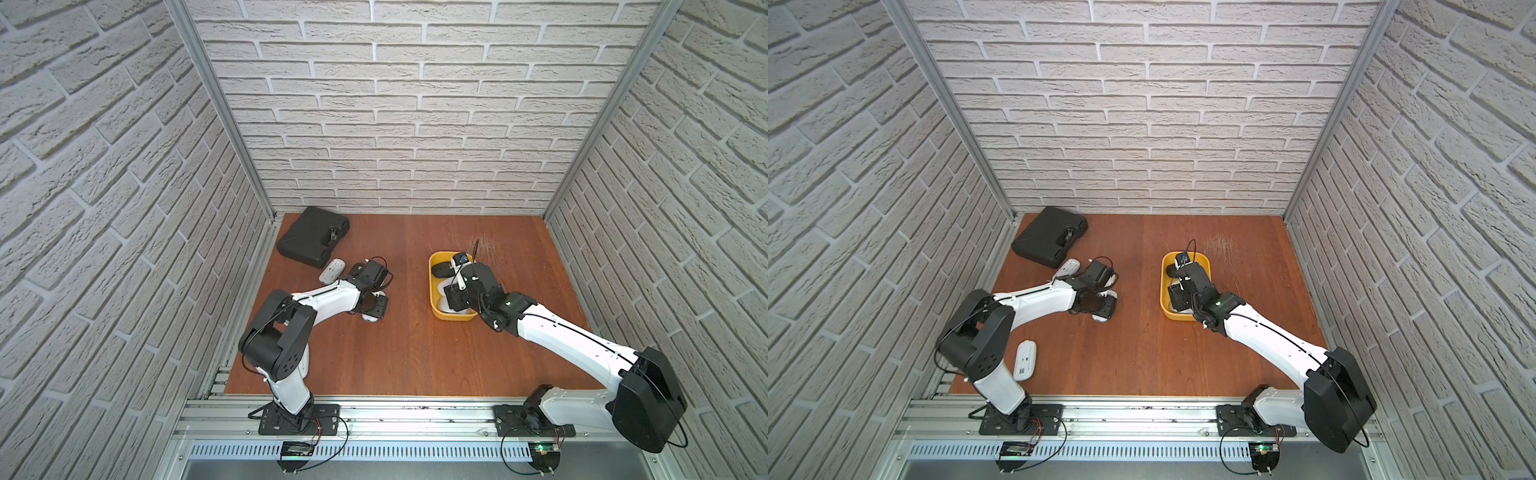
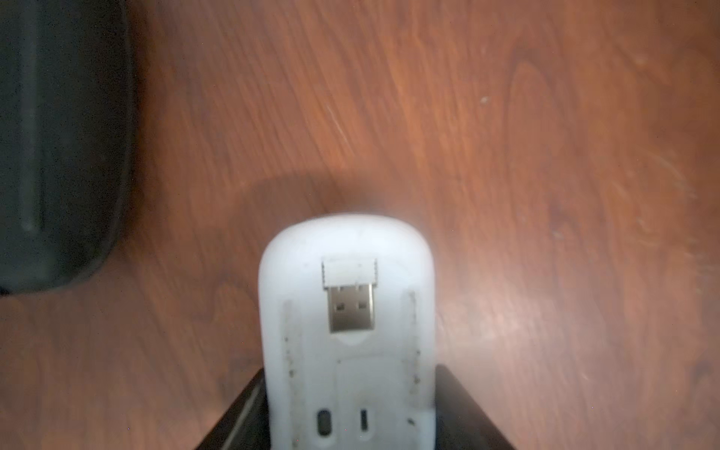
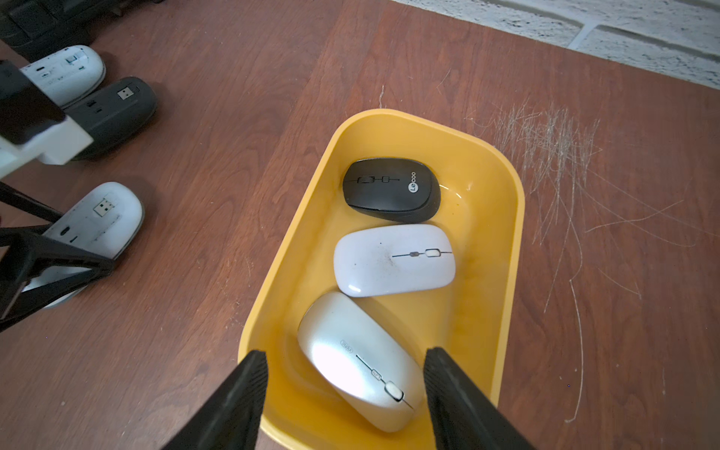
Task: Put the mouse in the storage box
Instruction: Pick up the mouse from the center of the board, then place the mouse in the storage box, then pick up the mouse from the center of the board.
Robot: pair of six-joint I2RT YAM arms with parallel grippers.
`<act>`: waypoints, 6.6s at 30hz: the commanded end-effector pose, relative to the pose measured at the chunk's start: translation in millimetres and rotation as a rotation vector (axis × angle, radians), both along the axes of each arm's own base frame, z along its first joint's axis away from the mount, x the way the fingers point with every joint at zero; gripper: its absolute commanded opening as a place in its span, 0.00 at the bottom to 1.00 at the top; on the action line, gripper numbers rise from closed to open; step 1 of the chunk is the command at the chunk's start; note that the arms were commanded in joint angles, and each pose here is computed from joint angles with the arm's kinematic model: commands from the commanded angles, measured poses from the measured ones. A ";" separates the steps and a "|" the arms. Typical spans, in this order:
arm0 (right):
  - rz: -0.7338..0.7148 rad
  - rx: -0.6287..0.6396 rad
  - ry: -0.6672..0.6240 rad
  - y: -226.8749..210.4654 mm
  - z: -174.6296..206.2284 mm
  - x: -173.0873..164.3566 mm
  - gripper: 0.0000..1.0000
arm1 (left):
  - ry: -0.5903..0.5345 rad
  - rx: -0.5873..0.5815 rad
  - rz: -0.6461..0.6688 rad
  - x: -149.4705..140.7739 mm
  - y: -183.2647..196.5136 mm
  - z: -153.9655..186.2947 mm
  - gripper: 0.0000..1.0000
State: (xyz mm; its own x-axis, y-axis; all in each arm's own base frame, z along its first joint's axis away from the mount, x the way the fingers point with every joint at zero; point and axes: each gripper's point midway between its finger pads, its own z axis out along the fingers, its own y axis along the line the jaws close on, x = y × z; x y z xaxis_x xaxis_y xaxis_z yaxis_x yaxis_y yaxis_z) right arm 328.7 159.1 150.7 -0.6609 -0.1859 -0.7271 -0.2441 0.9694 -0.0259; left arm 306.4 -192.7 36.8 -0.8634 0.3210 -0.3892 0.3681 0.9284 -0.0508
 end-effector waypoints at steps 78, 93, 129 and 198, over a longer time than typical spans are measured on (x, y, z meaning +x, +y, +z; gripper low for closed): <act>-0.189 -0.589 -0.091 -51.3 -8.0 147.8 0.17 | -0.411 -0.401 0.148 -19.1 52.6 101.7 0.98; -0.097 -0.695 -0.085 -43.1 -48.7 167.5 0.24 | -0.409 -0.393 0.151 -19.8 53.8 100.1 0.98; 0.089 0.148 -0.073 21.1 23.8 54.3 0.72 | -0.314 -0.354 0.288 65.0 77.5 80.9 0.94; 0.104 0.505 -0.014 44.7 64.2 15.8 0.68 | -0.261 -0.450 -0.131 17.6 -34.4 103.3 0.54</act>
